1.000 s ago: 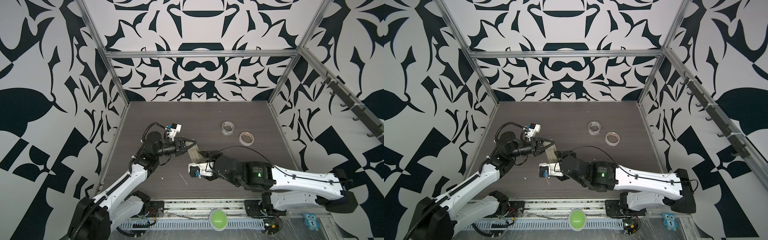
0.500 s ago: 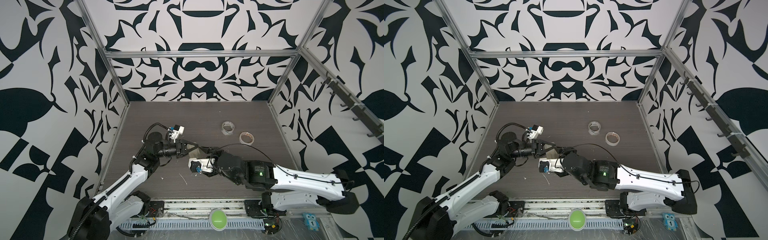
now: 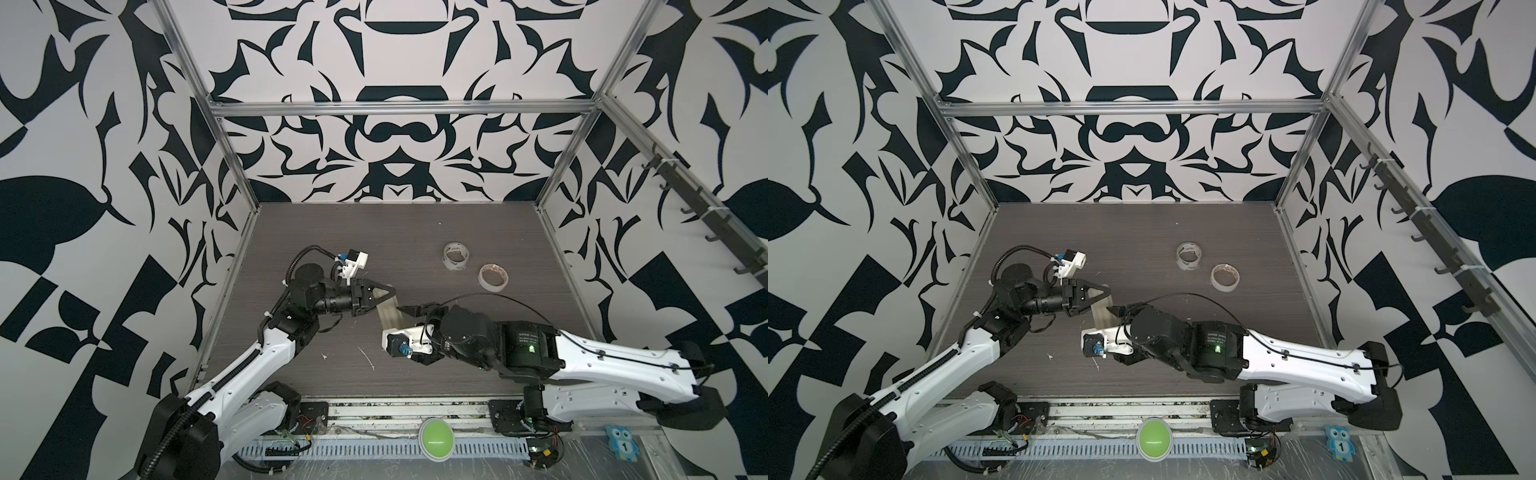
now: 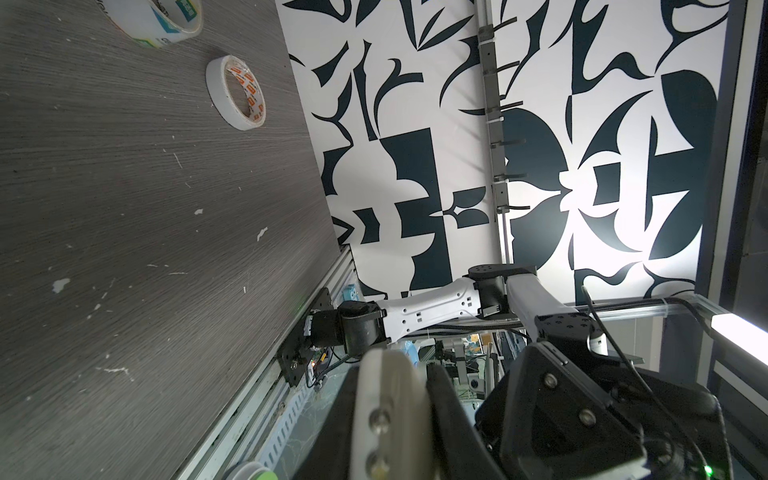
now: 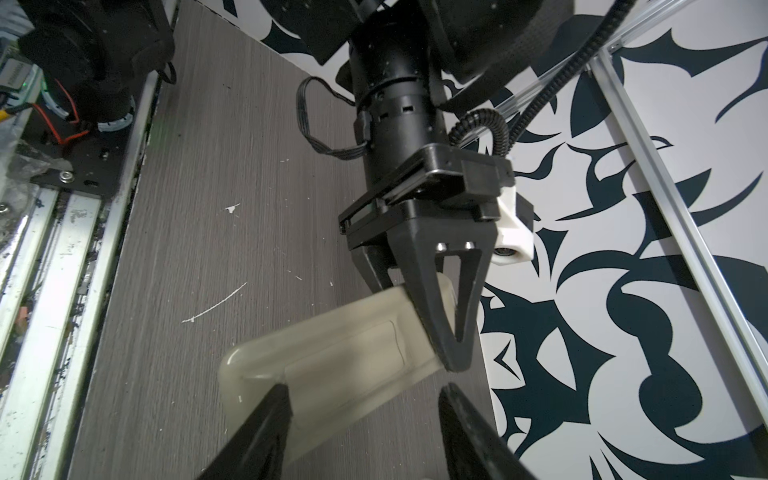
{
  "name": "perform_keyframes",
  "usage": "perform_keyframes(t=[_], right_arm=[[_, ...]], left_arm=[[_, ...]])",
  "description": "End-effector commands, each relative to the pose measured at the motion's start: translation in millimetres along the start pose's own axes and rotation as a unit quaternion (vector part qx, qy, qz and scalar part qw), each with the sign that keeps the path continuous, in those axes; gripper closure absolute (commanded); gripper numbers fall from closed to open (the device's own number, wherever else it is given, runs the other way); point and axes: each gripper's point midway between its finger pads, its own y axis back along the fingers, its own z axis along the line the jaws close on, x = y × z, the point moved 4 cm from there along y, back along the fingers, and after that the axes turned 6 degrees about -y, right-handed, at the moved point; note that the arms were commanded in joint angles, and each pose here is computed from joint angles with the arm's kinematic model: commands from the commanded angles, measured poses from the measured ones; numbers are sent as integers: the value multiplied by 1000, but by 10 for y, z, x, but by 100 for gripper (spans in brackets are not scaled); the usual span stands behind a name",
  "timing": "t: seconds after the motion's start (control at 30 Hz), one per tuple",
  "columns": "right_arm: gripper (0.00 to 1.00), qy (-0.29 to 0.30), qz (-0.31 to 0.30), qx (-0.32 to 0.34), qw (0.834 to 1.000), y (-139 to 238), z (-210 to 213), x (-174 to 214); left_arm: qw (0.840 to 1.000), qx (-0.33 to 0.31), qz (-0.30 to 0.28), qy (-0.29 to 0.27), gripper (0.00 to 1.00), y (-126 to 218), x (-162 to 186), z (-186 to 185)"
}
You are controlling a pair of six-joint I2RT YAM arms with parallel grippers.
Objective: Load the batteries into the remote control
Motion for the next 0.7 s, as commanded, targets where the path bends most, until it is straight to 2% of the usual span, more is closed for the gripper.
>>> perform_keyframes(t=[0.0, 0.67], right_arm=[[39, -12, -7, -6, 1000, 22, -23, -73], [39, 13, 23, 14, 1000, -29, -55, 13]], left_arm=[[1000, 8, 4, -5, 100, 23, 14, -68], [1000, 13, 6, -9, 100, 39, 23, -107]])
